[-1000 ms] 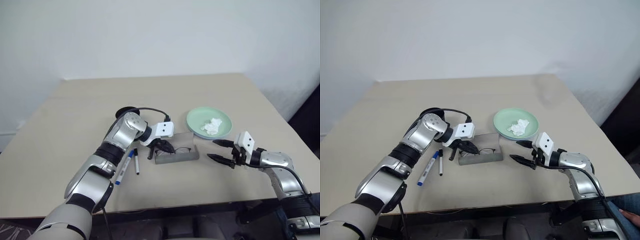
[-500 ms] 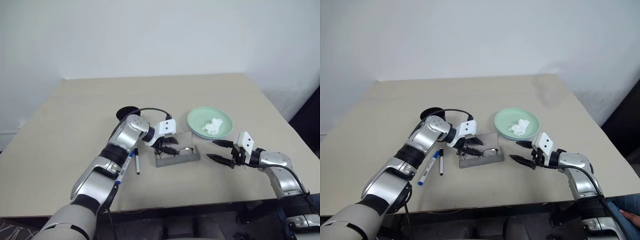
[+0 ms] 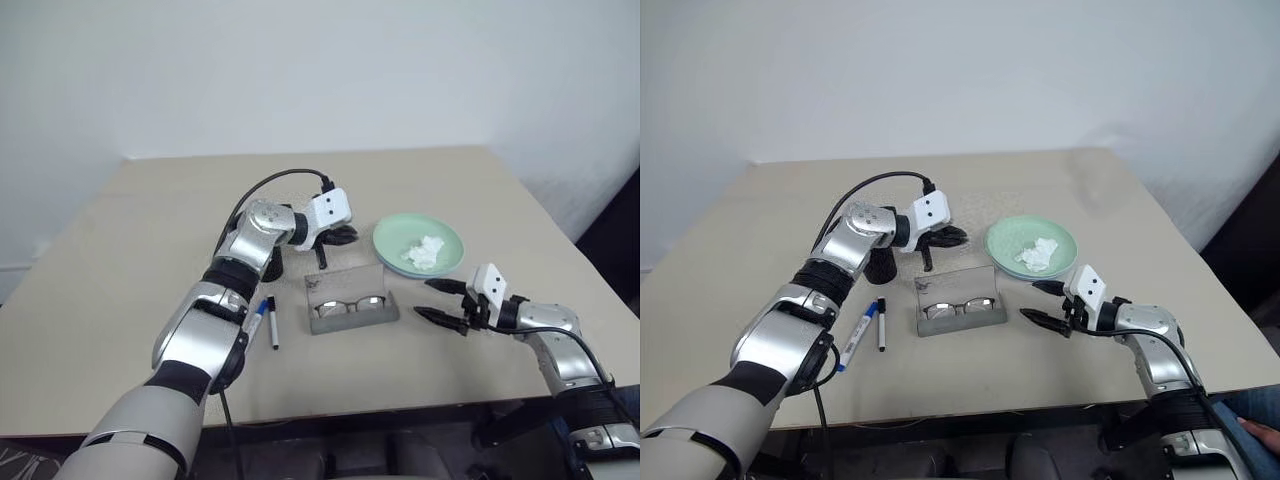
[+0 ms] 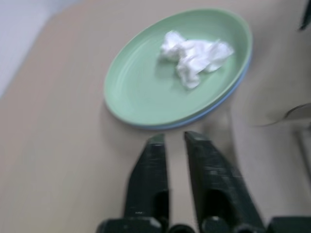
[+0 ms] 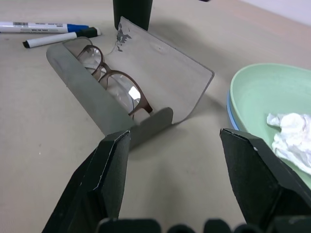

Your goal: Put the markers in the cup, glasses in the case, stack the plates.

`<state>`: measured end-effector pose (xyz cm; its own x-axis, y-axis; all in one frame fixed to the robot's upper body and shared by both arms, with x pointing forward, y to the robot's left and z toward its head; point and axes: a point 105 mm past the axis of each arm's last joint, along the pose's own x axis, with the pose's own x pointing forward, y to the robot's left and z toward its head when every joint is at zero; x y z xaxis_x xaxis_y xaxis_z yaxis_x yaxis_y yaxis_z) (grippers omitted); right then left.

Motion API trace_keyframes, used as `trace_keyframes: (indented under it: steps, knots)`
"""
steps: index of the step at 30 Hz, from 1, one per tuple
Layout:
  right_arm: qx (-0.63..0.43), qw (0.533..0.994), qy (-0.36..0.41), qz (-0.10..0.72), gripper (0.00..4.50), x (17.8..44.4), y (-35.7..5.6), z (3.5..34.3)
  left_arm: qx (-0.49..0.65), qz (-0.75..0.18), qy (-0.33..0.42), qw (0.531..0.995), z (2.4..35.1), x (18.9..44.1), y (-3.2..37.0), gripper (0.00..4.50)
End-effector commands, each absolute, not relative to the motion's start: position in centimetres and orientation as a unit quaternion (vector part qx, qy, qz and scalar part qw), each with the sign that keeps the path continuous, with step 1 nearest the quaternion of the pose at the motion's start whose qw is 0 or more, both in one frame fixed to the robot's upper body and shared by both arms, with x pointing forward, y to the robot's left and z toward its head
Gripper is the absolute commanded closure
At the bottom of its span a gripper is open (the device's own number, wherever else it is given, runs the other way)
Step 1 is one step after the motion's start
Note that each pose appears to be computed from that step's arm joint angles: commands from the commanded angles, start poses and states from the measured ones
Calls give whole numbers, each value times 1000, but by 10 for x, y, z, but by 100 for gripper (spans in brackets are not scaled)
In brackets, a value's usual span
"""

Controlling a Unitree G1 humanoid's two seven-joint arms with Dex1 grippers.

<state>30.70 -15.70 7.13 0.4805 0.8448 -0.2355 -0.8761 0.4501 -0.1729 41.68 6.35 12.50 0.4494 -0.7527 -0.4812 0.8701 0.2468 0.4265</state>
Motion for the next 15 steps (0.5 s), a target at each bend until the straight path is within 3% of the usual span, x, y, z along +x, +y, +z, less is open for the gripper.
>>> trace_keyframes:
  steps: [1, 10, 15]
  knots:
    - [-131, 847, 13, 515, 131, 311, -153, 96, 364, -501, 91, 780, 128, 423, 68, 446]
    - [-132, 845, -1, 518, 131, 311, -148, 106, 386, -549, 165, 723, 85, 404, 73, 446]
    - [-131, 847, -2, 515, 131, 311, -148, 108, 373, -595, 185, 688, 80, 389, 74, 446]
